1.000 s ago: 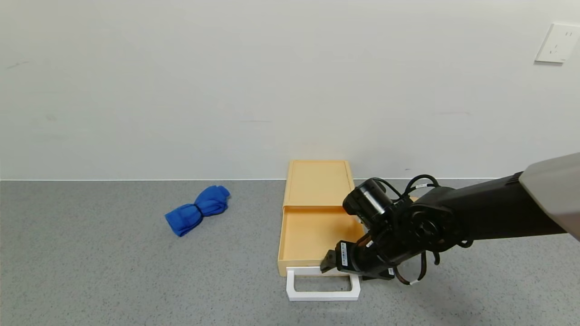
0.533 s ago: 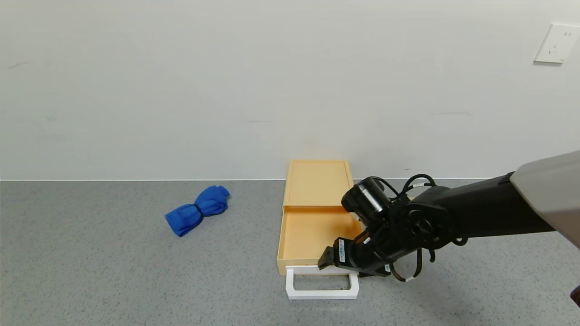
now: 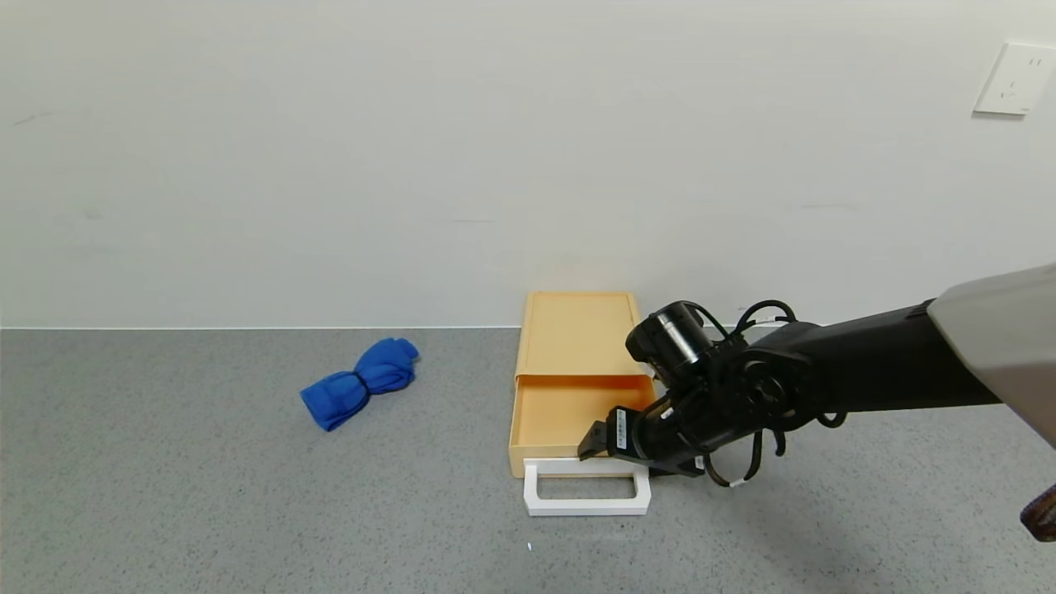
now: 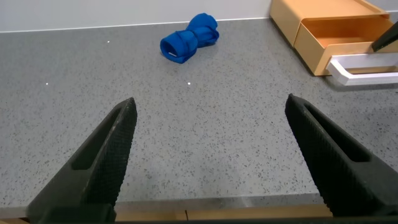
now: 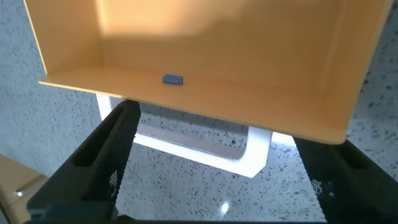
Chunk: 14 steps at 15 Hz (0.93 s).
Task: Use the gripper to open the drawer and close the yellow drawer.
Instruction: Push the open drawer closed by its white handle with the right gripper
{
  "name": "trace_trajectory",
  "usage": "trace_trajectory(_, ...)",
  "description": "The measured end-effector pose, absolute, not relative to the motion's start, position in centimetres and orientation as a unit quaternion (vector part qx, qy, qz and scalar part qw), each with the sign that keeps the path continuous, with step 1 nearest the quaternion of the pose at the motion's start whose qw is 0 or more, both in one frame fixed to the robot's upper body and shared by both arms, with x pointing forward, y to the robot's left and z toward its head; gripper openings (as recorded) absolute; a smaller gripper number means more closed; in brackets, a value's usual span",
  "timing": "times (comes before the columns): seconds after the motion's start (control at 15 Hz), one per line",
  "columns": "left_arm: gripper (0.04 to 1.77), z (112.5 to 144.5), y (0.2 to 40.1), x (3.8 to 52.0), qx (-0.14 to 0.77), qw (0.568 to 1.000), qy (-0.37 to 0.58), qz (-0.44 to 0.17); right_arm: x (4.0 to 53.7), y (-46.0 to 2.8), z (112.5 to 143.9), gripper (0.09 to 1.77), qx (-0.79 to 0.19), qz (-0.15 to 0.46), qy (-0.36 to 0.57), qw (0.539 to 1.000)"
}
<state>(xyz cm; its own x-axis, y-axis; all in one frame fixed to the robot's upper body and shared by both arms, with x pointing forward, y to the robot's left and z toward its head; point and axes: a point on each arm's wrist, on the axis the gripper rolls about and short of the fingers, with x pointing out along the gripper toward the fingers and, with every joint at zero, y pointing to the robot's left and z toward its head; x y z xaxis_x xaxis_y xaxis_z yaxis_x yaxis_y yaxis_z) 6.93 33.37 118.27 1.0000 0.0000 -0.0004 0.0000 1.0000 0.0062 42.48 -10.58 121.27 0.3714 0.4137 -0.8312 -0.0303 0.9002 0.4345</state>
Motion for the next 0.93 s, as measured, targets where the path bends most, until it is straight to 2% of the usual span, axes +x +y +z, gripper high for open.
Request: trace_trajectory(0.93,1.72,118.3,33.4,6.9,0.003,1.000,0.000,0.000,46.6,-10.6,121.4,1.71,0.199,0.131,0.510,0.826)
